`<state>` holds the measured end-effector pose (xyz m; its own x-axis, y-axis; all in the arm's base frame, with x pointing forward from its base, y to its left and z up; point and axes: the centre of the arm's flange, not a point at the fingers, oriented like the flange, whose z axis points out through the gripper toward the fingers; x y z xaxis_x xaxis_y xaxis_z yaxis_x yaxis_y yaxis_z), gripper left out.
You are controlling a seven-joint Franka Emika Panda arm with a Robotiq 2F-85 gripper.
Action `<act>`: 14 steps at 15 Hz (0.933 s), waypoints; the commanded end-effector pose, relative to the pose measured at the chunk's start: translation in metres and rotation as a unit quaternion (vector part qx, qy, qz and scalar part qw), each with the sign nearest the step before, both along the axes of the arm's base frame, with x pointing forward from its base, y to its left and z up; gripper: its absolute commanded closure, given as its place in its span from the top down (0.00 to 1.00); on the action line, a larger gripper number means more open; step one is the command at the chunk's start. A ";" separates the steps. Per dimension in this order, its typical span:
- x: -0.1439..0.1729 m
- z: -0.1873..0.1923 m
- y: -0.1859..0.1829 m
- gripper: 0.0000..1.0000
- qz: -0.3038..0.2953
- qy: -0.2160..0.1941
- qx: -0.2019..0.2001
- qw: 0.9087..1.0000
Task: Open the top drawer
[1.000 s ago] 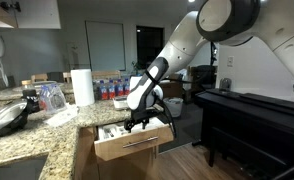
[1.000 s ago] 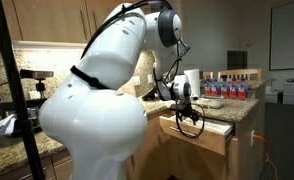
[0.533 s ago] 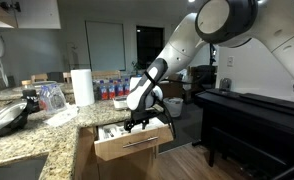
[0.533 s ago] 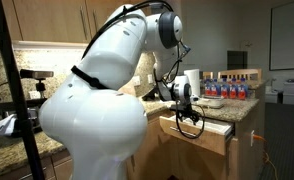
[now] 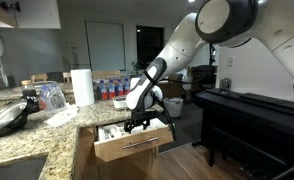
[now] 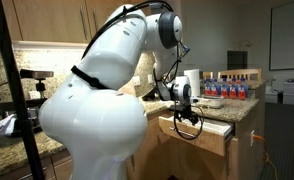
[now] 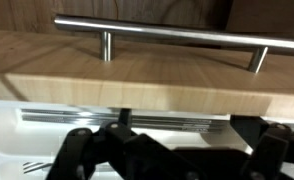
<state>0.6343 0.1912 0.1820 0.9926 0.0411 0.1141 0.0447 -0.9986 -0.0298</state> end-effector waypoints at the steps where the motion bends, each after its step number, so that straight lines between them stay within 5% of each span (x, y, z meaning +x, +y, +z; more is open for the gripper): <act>1: -0.027 -0.011 0.002 1.00 0.014 0.042 0.007 0.999; 14: -0.079 -0.007 -0.004 1.00 -0.025 0.072 0.005 0.997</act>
